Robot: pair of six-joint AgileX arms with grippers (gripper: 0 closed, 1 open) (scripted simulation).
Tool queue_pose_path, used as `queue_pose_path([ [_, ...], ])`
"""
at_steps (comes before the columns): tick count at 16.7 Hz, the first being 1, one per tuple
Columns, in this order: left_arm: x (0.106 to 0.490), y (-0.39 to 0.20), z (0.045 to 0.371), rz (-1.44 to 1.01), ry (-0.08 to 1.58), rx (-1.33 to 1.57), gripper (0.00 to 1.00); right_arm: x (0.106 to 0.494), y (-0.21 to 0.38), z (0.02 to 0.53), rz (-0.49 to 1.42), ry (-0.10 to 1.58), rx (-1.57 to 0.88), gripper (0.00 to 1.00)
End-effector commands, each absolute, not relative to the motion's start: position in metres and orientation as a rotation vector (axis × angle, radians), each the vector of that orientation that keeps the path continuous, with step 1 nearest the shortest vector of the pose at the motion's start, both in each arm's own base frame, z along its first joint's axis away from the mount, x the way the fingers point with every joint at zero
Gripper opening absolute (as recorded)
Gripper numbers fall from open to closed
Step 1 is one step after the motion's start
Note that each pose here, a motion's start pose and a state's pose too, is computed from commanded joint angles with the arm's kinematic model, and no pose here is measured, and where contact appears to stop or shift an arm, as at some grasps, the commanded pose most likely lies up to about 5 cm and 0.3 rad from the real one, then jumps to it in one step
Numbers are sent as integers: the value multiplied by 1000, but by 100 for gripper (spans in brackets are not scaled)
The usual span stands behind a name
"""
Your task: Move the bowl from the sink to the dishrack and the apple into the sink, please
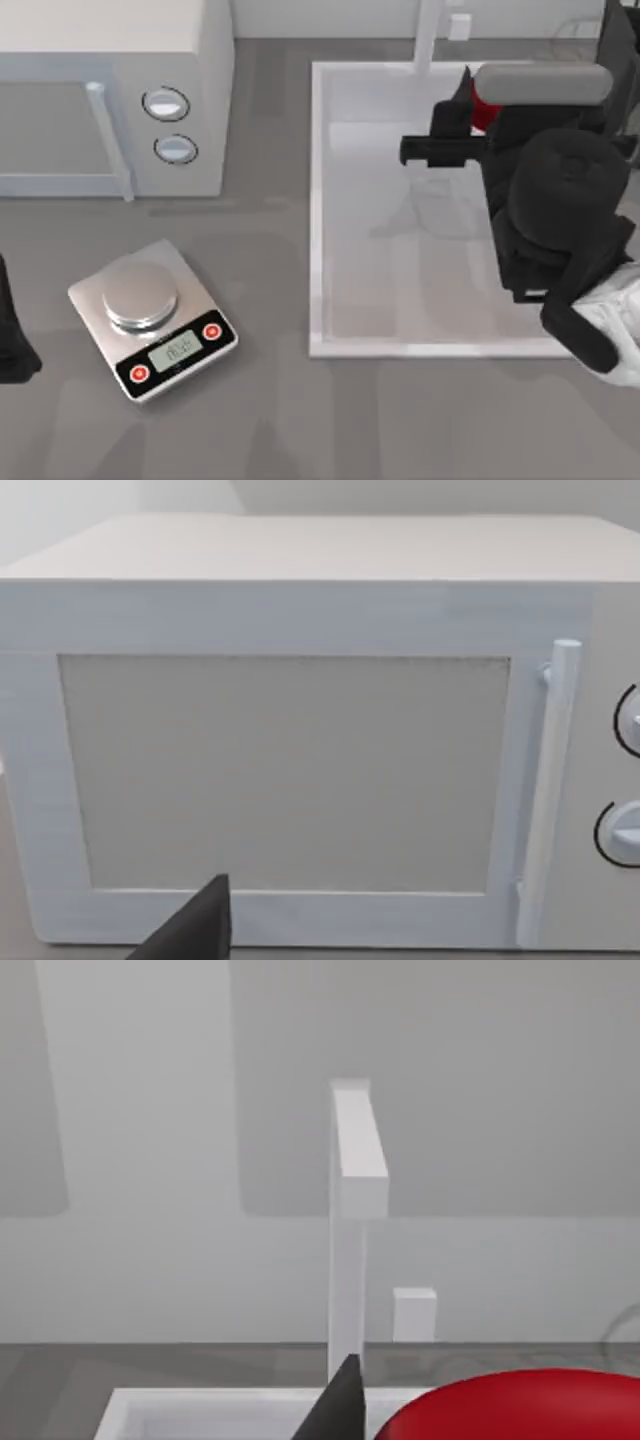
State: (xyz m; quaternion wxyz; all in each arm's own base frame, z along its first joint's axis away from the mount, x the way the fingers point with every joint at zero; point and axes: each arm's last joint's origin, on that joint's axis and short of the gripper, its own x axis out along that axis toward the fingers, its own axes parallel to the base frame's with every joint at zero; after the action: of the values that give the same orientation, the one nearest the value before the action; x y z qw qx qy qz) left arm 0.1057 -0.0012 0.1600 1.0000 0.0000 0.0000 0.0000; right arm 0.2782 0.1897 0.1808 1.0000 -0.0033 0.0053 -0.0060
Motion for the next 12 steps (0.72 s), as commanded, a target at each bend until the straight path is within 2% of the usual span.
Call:
queue_pose_path([
  [8,106,-1,160,0,0,0,100,276,189,82,-10,-8,5,0],
  [12,106,-1,160,0,0,0,100,270,184,59,-10,0,0,0],
])
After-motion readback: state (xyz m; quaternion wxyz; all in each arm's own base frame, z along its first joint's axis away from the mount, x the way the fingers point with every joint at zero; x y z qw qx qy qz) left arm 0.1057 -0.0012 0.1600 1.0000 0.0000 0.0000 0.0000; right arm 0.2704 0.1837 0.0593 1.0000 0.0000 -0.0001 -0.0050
